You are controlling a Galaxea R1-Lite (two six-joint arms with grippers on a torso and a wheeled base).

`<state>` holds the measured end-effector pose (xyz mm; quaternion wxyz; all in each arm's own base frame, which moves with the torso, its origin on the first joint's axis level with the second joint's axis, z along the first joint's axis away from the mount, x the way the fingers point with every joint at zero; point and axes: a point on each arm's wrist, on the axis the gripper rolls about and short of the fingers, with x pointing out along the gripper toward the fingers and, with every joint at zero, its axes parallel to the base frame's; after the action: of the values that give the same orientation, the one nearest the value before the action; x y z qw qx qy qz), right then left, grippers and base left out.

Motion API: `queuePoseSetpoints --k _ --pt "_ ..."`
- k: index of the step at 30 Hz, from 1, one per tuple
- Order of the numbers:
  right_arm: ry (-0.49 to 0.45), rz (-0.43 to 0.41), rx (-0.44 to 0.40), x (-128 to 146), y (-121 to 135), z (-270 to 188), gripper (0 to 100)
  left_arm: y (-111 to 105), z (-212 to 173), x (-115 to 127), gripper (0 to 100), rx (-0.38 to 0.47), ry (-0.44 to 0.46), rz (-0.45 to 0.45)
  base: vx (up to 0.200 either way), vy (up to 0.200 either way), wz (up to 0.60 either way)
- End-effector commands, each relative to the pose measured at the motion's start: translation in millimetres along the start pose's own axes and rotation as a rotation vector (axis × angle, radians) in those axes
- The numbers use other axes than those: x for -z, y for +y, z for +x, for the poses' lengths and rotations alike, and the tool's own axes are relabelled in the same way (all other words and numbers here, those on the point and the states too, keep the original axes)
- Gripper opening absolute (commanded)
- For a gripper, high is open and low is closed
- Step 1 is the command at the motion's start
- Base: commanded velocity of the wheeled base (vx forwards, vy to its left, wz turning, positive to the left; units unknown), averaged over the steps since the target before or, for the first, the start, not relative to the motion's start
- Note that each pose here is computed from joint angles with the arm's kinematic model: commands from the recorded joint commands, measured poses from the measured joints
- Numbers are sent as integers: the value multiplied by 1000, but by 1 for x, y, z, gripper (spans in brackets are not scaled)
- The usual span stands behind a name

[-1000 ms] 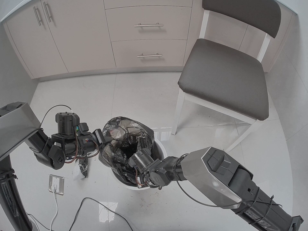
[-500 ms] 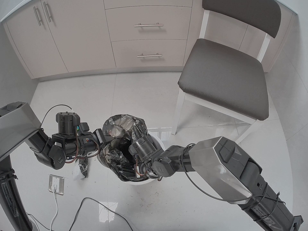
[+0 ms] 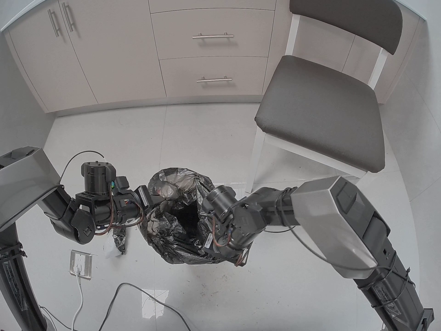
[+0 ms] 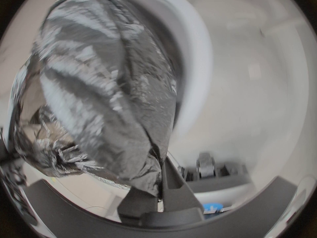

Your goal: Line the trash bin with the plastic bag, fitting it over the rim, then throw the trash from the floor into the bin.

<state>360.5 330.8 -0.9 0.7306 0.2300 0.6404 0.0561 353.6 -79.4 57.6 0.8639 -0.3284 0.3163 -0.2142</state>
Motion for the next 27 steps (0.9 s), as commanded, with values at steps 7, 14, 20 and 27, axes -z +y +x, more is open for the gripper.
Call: queuePoseSetpoints --k 7,14,20,27 --pt "34 132 10 -32 -25 -13 0 8 11 7 0 -15 22 -9 0 0 0" --pt "44 125 17 -26 -22 -14 0 8 9 8 0 -20 22 -14 0 0 0" --pt "38 110 -3 -22 -12 -33 0 -2 3 5 0 -2 10 -47 0 0 0" --pt "32 109 -13 -20 -7 -54 0 -11 -5 3 0 14 1 -70 0 0 0"
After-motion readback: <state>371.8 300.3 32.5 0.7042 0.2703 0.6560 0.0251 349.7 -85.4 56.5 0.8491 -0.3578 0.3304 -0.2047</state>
